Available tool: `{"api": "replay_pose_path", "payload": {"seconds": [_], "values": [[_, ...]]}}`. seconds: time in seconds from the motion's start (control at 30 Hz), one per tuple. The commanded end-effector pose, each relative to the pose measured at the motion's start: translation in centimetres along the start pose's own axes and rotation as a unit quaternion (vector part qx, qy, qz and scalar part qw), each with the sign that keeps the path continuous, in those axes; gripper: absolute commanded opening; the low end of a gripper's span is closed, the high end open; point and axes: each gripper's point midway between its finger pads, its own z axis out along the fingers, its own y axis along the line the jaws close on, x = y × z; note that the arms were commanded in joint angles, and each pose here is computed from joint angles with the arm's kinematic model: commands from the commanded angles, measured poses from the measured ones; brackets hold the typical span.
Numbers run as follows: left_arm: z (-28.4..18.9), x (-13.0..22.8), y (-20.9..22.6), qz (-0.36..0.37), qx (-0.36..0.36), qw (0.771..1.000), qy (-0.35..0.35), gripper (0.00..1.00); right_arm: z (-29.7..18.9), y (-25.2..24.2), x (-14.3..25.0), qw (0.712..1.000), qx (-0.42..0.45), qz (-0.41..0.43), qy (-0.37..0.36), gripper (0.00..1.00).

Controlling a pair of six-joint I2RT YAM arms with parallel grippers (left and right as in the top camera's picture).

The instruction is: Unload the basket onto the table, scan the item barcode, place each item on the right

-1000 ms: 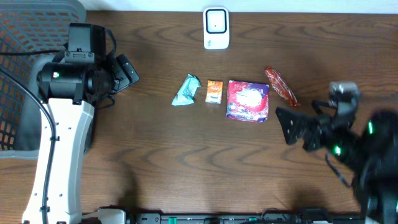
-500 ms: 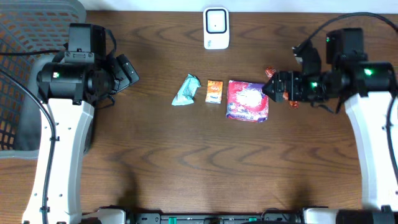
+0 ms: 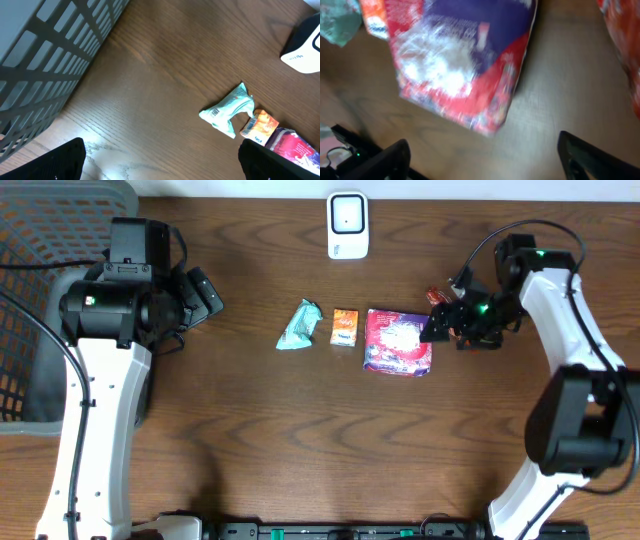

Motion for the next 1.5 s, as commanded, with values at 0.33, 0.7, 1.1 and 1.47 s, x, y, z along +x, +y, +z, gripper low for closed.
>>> {"api": "replay_pose_path", "payload": {"seconds": [0.33, 0.7, 1.1, 1.47], "values": [[-0.2, -0.2, 0.2, 0.006, -0.003, 1.0, -0.004, 0.98, 6.6, -0.7, -2.3, 0.993, -0.112, -0.035, 0.024, 0.69], [-0.2, -0.2, 0.2, 0.006, -0.003, 1.0, -0.004, 0.98, 7.4, 0.0, -2.6, 0.991, -0.127, -0.035, 0.029, 0.01], [-0.2, -0.2, 0.2, 0.006, -0.003, 1.0, -0.004, 0.98, -7.2, -3.7, -3.7, 0.911, 0.388, 0.083, -0.116, 0.01], [-0.2, -0.2, 0.2, 0.006, -0.003, 1.0, -0.004, 0.98, -5.7, -2.3, -2.1, 0.801, 0.578, 0.051, -0.15, 0.01]]}}
